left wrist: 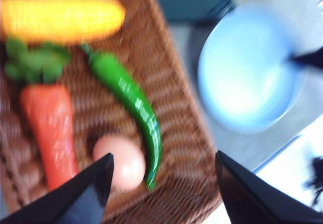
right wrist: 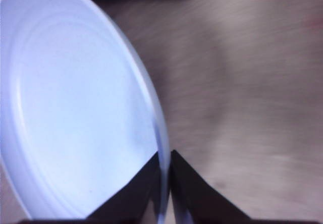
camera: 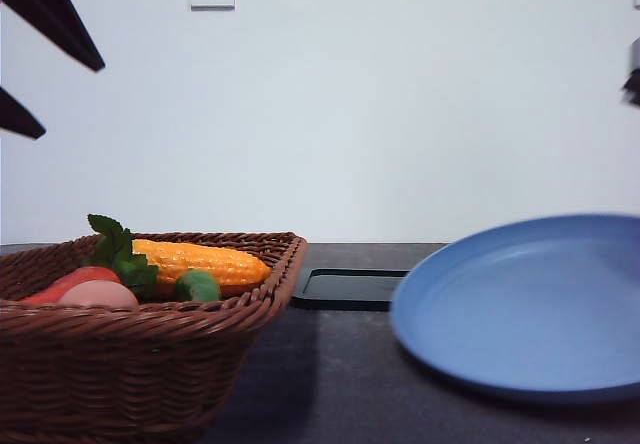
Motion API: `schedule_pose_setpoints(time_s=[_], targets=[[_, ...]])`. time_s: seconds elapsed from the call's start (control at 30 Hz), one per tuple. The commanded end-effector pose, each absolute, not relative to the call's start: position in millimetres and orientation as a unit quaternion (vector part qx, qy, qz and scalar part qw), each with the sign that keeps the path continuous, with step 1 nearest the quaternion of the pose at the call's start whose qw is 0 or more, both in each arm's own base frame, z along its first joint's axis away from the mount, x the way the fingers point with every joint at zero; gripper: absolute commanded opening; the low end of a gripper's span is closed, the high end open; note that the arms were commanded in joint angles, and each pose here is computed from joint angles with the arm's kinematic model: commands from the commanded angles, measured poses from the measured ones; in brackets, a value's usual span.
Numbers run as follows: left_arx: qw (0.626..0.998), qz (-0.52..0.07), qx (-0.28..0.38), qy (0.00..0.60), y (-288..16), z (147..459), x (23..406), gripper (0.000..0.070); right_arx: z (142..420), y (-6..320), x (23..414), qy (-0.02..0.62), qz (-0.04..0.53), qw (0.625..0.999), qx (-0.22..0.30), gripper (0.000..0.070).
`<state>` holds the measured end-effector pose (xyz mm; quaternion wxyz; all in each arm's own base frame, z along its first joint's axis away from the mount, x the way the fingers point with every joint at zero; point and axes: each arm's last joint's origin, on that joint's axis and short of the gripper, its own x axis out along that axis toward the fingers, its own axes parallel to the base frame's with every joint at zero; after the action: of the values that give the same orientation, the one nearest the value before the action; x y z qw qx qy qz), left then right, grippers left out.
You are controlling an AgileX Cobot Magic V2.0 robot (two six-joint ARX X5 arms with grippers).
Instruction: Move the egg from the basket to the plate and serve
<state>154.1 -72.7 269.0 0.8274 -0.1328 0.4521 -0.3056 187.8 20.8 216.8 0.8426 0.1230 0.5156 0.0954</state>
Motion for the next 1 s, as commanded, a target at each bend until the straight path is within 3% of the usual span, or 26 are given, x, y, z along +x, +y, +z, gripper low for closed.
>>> schedule_pose_setpoints(time_s=[0.0,0.17,0.33,0.6,0.97], targets=[[0.834,-0.295,-0.119,0.452,-79.5,272.0,153.0,0.0412,225.6,18.2,186.0,0.494,0.096,0.856,0.121,0.0000],[0.841,-0.260,-0.085,0.467,-97.8,267.1,146.8,0.0410,239.6,13.1,174.5,0.456,0.090,0.876,0.126,0.0000],[0.824,-0.238,-0.066,0.509,-114.3,252.6,150.1,0.0410,245.5,12.8,168.9,0.440,0.092,0.884,0.129,0.0000],[0.801,-0.199,-0.041,0.564,-134.6,221.9,168.1,0.0410,245.9,12.9,167.0,0.442,0.092,0.883,0.129,0.0000],[0.794,-0.184,-0.029,0.579,-149.1,195.7,187.2,0.0410,245.8,12.9,166.7,0.443,0.094,0.882,0.130,0.0000]])
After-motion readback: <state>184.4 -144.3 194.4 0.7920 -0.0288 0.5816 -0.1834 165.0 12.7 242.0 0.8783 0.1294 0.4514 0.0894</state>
